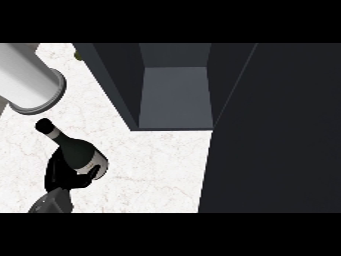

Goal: Pick up the wine, place it into the cabinet and close the cabinet

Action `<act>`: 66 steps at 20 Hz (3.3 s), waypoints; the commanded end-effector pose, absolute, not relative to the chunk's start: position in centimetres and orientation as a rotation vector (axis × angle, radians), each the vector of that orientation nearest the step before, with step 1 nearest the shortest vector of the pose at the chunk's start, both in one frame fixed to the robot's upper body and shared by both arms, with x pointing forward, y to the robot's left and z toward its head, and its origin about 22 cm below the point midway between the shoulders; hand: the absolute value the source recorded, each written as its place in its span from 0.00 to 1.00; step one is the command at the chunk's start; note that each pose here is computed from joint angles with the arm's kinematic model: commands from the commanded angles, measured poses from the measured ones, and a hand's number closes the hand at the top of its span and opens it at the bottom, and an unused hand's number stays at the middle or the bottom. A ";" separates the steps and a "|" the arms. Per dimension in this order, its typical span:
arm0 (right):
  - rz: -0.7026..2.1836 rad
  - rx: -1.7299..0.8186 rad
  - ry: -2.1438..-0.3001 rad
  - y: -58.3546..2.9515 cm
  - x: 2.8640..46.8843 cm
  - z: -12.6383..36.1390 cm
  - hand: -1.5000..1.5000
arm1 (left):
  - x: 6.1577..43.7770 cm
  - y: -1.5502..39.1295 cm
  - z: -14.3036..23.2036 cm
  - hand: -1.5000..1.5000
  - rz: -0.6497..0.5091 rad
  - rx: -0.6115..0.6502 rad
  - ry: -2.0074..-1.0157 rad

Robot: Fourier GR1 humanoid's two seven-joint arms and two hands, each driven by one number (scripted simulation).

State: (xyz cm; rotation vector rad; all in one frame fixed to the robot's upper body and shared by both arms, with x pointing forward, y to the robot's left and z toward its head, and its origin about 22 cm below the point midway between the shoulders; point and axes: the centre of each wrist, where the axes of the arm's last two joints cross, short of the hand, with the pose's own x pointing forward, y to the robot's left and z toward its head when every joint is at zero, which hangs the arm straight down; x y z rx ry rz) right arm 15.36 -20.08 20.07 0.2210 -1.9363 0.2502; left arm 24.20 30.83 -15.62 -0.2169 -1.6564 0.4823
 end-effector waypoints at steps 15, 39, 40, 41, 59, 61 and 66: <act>0.242 0.242 -1.933 -20.8 14.6 21.2 0.00 | 24.5 25.4 -12.8 1.00 0.414 -0.367 -1.662; 0.239 0.234 -1.938 -21.9 14.7 19.7 0.00 | 23.7 12.2 -7.2 1.00 0.398 -0.413 -1.557; 0.249 0.250 -1.936 -21.0 15.7 20.5 0.00 | 25.7 12.8 -6.7 1.00 0.393 -0.427 -1.548; 0.247 0.252 -1.940 -20.9 15.5 19.8 0.00 | 24.6 12.8 -6.0 1.00 0.409 -0.415 -1.547; 0.255 0.238 -1.925 -22.1 15.9 19.4 0.00 | 28.1 9.2 -6.9 1.00 0.385 -0.381 -1.617; 0.268 0.258 -1.930 -22.3 16.0 19.8 0.00 | 31.3 10.6 -7.4 1.00 0.402 -0.342 -1.624; 0.270 0.258 -1.919 -19.8 17.6 20.0 0.00 | 33.4 9.9 -5.3 1.00 0.415 -0.348 -1.597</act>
